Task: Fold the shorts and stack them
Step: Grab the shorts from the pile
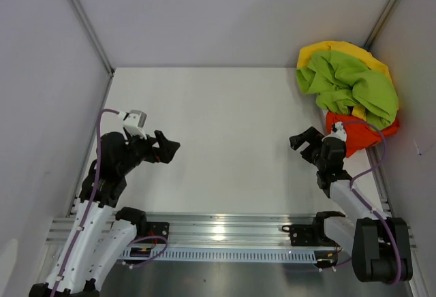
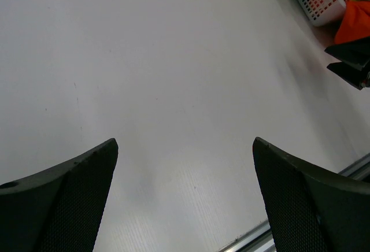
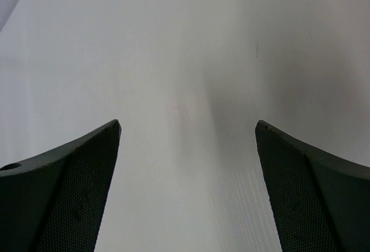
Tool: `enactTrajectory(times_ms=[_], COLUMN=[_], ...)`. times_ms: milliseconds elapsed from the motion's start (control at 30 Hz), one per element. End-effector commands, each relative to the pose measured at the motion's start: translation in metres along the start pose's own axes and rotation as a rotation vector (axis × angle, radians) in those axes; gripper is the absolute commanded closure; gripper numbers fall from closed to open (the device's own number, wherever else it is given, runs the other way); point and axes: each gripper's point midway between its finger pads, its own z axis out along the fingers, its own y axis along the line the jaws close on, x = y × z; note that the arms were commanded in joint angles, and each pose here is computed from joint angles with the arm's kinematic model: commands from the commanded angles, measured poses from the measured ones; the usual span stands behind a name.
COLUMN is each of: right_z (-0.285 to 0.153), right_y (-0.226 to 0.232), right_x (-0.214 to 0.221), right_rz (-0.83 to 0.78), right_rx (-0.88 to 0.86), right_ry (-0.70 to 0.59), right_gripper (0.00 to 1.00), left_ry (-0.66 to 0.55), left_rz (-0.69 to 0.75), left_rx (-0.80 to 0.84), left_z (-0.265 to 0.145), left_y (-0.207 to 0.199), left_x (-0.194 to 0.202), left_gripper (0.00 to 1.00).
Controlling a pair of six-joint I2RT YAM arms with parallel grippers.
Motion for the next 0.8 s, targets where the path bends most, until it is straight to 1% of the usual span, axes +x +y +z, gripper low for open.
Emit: enactTrajectory(times_ms=[0, 167, 300, 333, 400, 500, 567, 767], right_z=[0.001, -0.003, -0.013, -0.016, -0.023, -0.035, -0.035, -0.019], right_y=[0.018, 0.015, 0.026, 0.022, 0.018, 0.009, -0.002, -0.021], right_x=[-0.018, -0.026, -0.051, -0.057, -0.077, -0.113, -0.122, -0.152], right_rz=[0.004, -0.025, -0.034, -0.026, 0.009, 0.057, 0.088, 0.287], right_rx=[-0.058, -0.023, -0.031, 0.006, 0.052, 0.13, 0.158, 0.081], right_ry=[-0.046, -0.063, -0.142, -0.155, -0.198, -0.227, -0.224, -0.203], right_gripper=[0.0, 0.0, 0.01, 0.01, 0.0, 0.01, 0.01, 0.01], left_ry=[-0.022, -0.022, -0.024, -0.035, -0.04, -0.047, -0.039, -0.041], left_rz=[0.02, 0.019, 0.025, 0.029, 0.031, 0.031, 0.032, 0.031], left_rx=[0.001, 0.006, 0.015, 0.02, 0.021, 0.018, 0.022, 0.023], left_z=[-0.001, -0.001, -0.003, -0.005, -0.005, -0.006, -0.005, -0.005], left_y=[-0.002, -0.002, -0.005, -0.006, -0.007, -0.007, -0.007, -0.007], left_x=[-0.006, -0.006, -0.006, -0.008, -0.008, -0.01, -0.008, -0.009], left_gripper=[0.01, 0.01, 0.01, 0.01, 0.01, 0.01, 0.01, 0.01])
